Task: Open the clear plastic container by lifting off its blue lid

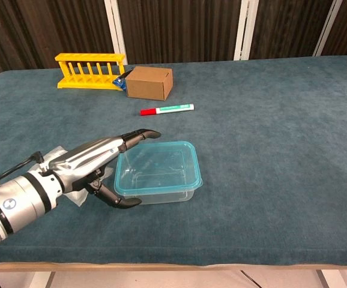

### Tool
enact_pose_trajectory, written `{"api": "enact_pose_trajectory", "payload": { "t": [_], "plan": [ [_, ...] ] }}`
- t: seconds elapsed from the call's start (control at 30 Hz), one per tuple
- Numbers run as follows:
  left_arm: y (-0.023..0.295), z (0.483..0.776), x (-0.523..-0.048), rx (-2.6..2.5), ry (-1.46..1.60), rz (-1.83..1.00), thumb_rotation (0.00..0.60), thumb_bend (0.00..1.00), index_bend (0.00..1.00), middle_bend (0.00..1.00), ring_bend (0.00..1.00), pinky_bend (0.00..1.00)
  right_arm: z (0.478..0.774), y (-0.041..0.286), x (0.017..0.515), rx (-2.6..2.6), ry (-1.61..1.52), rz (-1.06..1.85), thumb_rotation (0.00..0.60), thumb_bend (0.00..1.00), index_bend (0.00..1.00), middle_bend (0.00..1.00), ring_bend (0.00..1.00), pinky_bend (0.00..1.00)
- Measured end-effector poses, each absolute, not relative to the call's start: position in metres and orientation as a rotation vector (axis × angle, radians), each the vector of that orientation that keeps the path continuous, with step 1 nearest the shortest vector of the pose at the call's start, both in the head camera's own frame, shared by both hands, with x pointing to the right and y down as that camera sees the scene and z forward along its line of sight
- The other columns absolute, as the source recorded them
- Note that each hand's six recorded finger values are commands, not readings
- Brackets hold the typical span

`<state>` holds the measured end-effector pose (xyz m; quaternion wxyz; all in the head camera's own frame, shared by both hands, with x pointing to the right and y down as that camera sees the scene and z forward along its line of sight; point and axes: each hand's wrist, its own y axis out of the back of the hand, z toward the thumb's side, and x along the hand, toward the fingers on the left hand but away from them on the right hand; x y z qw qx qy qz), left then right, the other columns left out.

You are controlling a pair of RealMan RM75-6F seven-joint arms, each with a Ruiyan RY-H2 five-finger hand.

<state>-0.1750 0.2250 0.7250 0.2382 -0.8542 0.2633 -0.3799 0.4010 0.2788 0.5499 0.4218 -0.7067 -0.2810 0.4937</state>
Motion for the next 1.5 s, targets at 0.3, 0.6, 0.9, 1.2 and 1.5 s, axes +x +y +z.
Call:
{"api": "enact_pose_trajectory", "payload": {
  "t": [0.3, 0.6, 0.9, 1.2, 1.5],
  "plan": [
    [0.225, 0.728, -0.173, -2.358, 0.742, -1.047, 0.6, 0.22, 0.07, 0.0, 0.0, 0.12, 0.555, 0.278, 0.394, -1.781, -0.687, 1.229, 0.6, 0.25, 0.16, 0.0, 0.0, 0.0],
    [0.228, 0.733, -0.172, -2.358, 0.72, -1.071, 0.6, 0.23, 0.24, 0.18, 0.06, 0.22, 0.574, 0.267, 0.359, -1.816, -0.575, 1.18, 0.6, 0.25, 0.18, 0.0, 0.0, 0.0],
    [0.232, 0.733, -0.167, -2.353, 0.69, -1.055, 0.6, 0.24, 0.28, 0.23, 0.1, 0.26, 0.612, 0.251, 0.277, -1.883, -0.447, 1.085, 0.6, 0.25, 0.24, 0.0, 0.0, 0.0],
    [0.232, 0.735, -0.17, -2.352, 0.677, -1.052, 0.6, 0.25, 0.28, 0.25, 0.13, 0.27, 0.638, 0.24, 0.188, -1.877, -0.472, 0.906, 0.6, 0.25, 0.34, 0.0, 0.0, 0.0],
    [0.229, 0.734, -0.175, -2.346, 0.682, -1.053, 0.6, 0.25, 0.29, 0.25, 0.14, 0.29, 0.664, 0.236, 0.13, -1.853, -0.476, 0.839, 0.6, 0.25, 0.41, 0.0, 0.0, 0.0]
  ]
}}
